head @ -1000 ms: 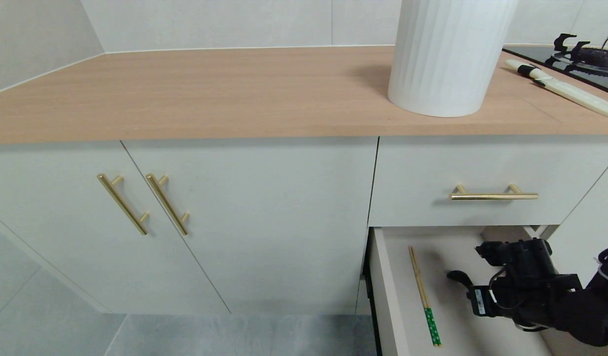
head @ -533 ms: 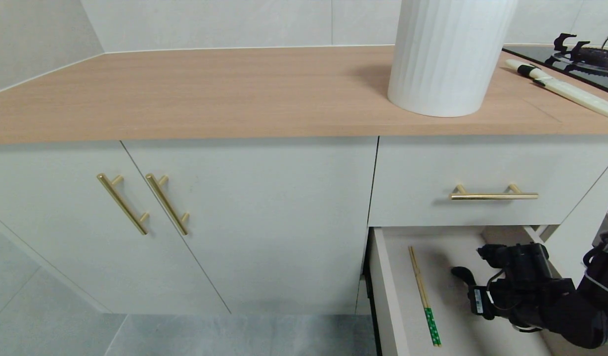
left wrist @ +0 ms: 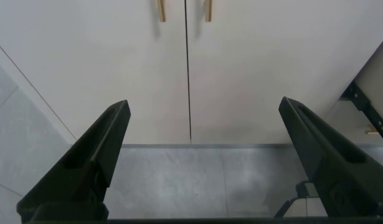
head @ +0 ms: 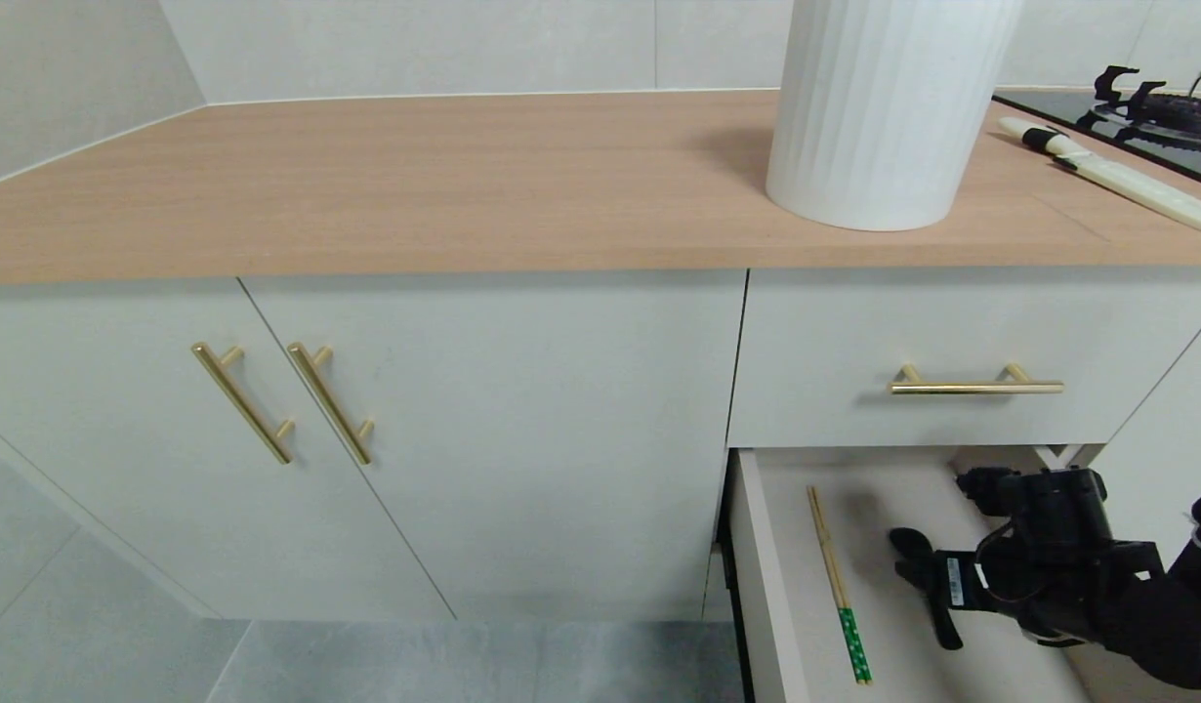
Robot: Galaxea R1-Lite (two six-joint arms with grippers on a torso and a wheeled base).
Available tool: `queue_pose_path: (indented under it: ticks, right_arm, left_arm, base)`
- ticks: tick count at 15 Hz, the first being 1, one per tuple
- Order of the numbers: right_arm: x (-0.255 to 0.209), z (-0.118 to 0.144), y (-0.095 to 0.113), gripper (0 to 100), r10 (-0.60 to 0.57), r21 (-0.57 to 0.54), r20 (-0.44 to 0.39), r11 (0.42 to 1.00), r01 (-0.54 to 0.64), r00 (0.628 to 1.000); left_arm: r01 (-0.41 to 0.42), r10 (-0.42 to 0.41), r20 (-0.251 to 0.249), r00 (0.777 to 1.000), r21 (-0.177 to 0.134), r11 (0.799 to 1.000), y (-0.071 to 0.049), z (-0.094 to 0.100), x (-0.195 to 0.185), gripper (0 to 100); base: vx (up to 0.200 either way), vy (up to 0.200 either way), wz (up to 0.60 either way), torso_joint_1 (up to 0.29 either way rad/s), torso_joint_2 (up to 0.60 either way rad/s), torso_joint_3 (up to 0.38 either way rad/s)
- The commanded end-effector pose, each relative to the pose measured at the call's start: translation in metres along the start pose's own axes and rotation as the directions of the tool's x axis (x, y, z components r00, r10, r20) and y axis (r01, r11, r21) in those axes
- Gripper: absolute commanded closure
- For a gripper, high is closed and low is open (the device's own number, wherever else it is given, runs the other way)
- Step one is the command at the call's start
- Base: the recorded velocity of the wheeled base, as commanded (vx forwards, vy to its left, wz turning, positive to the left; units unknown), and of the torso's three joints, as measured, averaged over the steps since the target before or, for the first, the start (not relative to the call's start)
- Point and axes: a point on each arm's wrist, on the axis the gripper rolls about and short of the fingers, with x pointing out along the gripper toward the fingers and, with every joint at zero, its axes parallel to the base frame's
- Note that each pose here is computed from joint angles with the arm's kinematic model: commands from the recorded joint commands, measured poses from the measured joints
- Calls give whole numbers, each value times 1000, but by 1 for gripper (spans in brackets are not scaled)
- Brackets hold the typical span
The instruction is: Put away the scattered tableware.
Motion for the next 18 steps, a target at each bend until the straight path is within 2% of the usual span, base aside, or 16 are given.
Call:
queue_pose_path:
  ticks: [1, 2, 3, 4, 5, 9, 12, 14, 18]
  right_arm:
    - [-57, 28, -3, 0, 17, 10, 139, 1000, -19, 990]
    - [-79, 34, -4, 0, 19, 11, 150, 1000, -21, 989]
    - [-79, 34, -4, 0, 19, 11, 150, 1000, -21, 989]
    - [-118, 45, -5, 0, 30, 8, 153, 999, -32, 988]
    - [-138, 43, -5, 0, 42, -4, 120, 999, -41, 992]
    - [-171, 25, -3, 0, 80, -40, 86, 996, -77, 993]
    - [-192, 12, -5, 0, 101, -63, 102, 993, -95, 990]
    - [-210, 9, -6, 0, 123, -81, 109, 990, -114, 986]
    - [-229, 1, 0, 0, 184, -147, 49, 973, -176, 982]
  left_arm:
    - [0, 0, -1, 1000, 0, 1000, 0, 0, 0, 0]
    - [0, 0, -1, 1000, 0, 1000, 0, 0, 0, 0]
    - [0, 0, -1, 1000, 0, 1000, 0, 0, 0, 0]
    - [0, 0, -1, 1000, 0, 1000, 0, 0, 0, 0]
    - [0, 0, -1, 1000, 0, 1000, 0, 0, 0, 0]
    - [0, 0, -1, 1000, 1, 1000, 0, 0, 0, 0]
    - [0, 0, -1, 1000, 1, 1000, 0, 0, 0, 0]
    - [0, 0, -1, 1000, 1, 1000, 0, 0, 0, 0]
    - [0, 0, -1, 1000, 0, 1000, 0, 0, 0, 0]
  base:
    - [0, 0, 0, 0, 0, 0]
    - [0, 0, 0, 0, 0, 0]
    - [0, 0, 0, 0, 0, 0]
    - [0, 0, 0, 0, 0, 0]
    - [0, 0, 0, 0, 0, 0]
    - [0, 0, 0, 0, 0, 0]
    - [0, 0, 0, 0, 0, 0]
    - [-200, 0, 0, 2, 2, 7]
    - [-200, 0, 0, -2, 2, 6]
